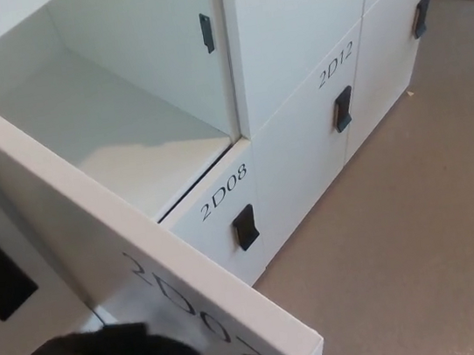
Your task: The robot walks towards an open cabinet and lifts its left hand to push the door towards the right to close it.
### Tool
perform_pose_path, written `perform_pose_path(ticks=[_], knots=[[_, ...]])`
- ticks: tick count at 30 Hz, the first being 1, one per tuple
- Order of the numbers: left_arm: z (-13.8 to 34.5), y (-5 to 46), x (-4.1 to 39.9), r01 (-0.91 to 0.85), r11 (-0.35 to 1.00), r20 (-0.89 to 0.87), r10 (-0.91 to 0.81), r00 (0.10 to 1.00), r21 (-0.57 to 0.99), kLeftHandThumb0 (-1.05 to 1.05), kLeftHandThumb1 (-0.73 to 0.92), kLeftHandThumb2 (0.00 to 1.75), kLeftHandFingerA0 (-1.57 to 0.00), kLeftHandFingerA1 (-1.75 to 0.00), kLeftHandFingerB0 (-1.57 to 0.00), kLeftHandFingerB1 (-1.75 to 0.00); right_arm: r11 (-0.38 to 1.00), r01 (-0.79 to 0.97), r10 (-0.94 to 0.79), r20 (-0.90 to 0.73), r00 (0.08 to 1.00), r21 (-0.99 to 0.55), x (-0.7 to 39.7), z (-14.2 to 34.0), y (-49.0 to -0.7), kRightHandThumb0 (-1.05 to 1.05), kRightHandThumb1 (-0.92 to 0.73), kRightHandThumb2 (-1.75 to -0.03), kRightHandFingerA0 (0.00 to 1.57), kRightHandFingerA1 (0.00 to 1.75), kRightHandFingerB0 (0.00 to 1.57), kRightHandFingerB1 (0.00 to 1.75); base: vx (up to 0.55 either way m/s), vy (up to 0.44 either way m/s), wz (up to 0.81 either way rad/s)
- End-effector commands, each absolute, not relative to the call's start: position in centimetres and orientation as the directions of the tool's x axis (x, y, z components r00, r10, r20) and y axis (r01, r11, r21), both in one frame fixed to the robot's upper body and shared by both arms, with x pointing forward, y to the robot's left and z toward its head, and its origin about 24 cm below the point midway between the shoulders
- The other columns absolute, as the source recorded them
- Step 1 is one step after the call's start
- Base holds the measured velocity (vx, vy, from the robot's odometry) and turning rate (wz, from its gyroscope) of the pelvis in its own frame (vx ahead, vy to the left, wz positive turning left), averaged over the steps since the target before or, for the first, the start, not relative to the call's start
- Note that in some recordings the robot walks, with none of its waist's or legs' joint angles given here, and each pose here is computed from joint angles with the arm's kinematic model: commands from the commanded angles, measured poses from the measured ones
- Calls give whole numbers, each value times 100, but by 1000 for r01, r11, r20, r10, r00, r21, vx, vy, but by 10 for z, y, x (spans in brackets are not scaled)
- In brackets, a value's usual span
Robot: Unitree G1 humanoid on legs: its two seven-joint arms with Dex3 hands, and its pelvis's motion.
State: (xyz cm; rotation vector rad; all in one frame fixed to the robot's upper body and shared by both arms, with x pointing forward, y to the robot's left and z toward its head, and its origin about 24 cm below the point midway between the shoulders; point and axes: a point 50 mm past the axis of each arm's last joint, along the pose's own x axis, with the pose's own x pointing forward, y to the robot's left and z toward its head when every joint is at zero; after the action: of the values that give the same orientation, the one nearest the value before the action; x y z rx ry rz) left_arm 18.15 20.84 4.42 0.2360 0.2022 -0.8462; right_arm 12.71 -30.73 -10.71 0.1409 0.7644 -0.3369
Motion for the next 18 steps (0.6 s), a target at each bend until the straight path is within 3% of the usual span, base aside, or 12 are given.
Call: perform_pose_path(ticks=[1,6,12,13,15,16,18], knots=[[75,166,237,879,390,-360,-806,470,274,-38,64,59,-75,-48,-66,-43,933,361,-260,-688,677,2,124,-105,-311,-21,-67,-60,58,45,49,41,0,0,0],[79,153,264,867,377,-384,-785,486,327,-37,64,59,-75,-48,-65,-43,936,352,-259,-685,682,-3,124,-104,-311,-21,-68,-60,59,45,51,42,0,0,0],[97,123,324,800,405,-375,-727,576,444,-46,66,59,-72,-47,-58,-41,934,358,-264,-673,690,1,124,-103,-311,-20,-66,-59,61,46,51,43,0,0,0],[102,121,337,776,435,-369,-702,610,456,-49,65,60,-64,-49,-49,-40,936,352,-261,-670,695,1,125,-102,-310,-20,-67,-59,60,46,50,42,0,0,0],[105,120,344,762,456,-366,-685,630,459,-49,65,60,-64,-49,-49,-40,937,348,-258,-668,698,1,125,-101,-310,-20,-67,-59,60,46,50,42,0,0,0],[112,122,361,715,529,-355,-628,692,456,-53,67,59,-36,-41,-29,-34,941,339,-255,-662,705,-2,125,-100,-309,-19,-68,-60,58,45,49,42,0,0,0],[119,125,377,660,604,-347,-563,750,448,-53,67,59,-36,-41,-29,-34,944,330,-252,-655,712,-5,126,-99,-308,-19,-68,-60,58,45,49,42,0,0,0]])
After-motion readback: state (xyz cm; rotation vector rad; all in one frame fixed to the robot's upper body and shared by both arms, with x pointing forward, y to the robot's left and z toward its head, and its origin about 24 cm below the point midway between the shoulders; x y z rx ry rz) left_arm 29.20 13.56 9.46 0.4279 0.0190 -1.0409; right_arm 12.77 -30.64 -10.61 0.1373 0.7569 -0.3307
